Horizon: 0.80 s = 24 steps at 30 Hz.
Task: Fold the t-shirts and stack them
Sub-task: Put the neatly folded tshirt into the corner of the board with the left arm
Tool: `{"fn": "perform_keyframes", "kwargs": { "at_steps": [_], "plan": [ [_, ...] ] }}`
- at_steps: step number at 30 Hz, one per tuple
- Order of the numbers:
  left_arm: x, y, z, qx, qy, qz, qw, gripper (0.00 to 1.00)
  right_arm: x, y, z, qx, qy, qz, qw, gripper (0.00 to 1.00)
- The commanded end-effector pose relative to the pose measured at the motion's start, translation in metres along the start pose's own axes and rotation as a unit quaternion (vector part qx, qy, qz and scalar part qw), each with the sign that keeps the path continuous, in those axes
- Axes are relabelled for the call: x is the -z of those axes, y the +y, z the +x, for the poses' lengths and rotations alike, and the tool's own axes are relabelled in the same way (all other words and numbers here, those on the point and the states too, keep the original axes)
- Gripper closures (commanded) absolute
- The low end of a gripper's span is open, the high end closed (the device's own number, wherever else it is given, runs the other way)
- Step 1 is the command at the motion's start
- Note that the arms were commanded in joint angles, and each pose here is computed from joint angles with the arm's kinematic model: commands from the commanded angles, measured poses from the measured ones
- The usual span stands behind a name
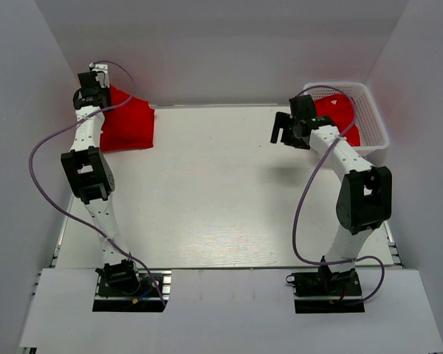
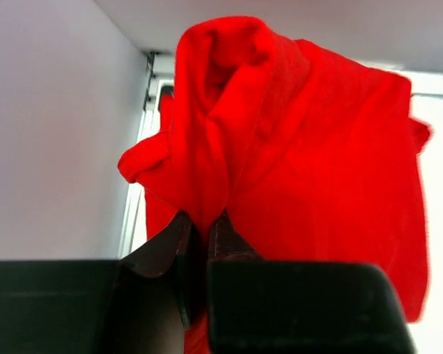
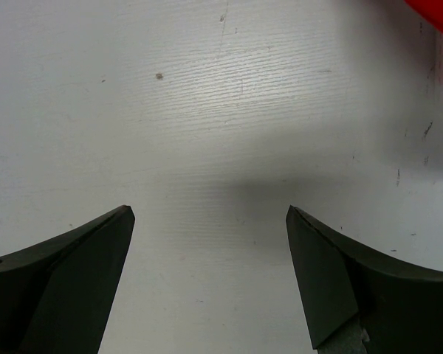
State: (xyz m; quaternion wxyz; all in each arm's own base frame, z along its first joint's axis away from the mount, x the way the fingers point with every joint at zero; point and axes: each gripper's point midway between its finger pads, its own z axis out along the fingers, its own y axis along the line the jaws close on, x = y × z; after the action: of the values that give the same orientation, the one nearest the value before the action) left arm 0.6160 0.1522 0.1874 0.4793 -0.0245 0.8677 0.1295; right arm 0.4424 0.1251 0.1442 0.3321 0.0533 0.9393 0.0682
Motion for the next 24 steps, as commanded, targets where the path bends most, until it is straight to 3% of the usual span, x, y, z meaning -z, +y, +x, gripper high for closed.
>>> {"fn": "perform_keyframes", "kwargs": {
  "at_steps": [1, 2, 4, 7, 8, 9, 17, 24],
  "plan": [
    [-0.009, 0.019, -0.002, 0.005, -0.013, -0.032, 0.999, 1.00, 0.006, 0.002, -0.014, -0.006, -0.011, 0.003, 1.000, 0.10],
    [-0.010, 0.023, -0.004, 0.010, -0.015, -0.044, 0.999, 1.00, 0.005, 0.002, -0.013, -0.006, -0.008, 0.004, 1.000, 0.10],
    [-0.009, 0.039, -0.005, 0.022, -0.010, -0.076, 0.997, 0.64, 0.005, 0.003, -0.015, -0.008, -0.009, 0.004, 1.000, 0.10],
    [-0.007, 0.052, -0.002, 0.028, -0.001, -0.114, 0.993, 0.42, 0.007, 0.004, -0.015, -0.007, -0.009, 0.003, 1.000, 0.10],
    [-0.007, 0.052, -0.004, 0.029, -0.005, -0.115, 0.993, 0.28, 0.007, 0.005, -0.016, -0.007, -0.010, 0.002, 1.000, 0.10],
    [-0.004, 0.053, -0.008, 0.029, -0.007, -0.115, 0.993, 0.00, 0.007, 0.004, -0.015, -0.006, -0.008, 0.003, 1.000, 0.10],
    [0.035, 0.040, -0.047, 0.066, -0.041, -0.060, 0.995, 0.00, 0.020, 0.008, -0.024, -0.010, -0.034, -0.010, 0.999, 0.10],
    [0.079, -0.073, -0.038, 0.088, 0.008, 0.108, 0.990, 0.00, 0.030, 0.012, -0.020, -0.035, -0.052, -0.040, 0.997, 0.10]
  ]
}}
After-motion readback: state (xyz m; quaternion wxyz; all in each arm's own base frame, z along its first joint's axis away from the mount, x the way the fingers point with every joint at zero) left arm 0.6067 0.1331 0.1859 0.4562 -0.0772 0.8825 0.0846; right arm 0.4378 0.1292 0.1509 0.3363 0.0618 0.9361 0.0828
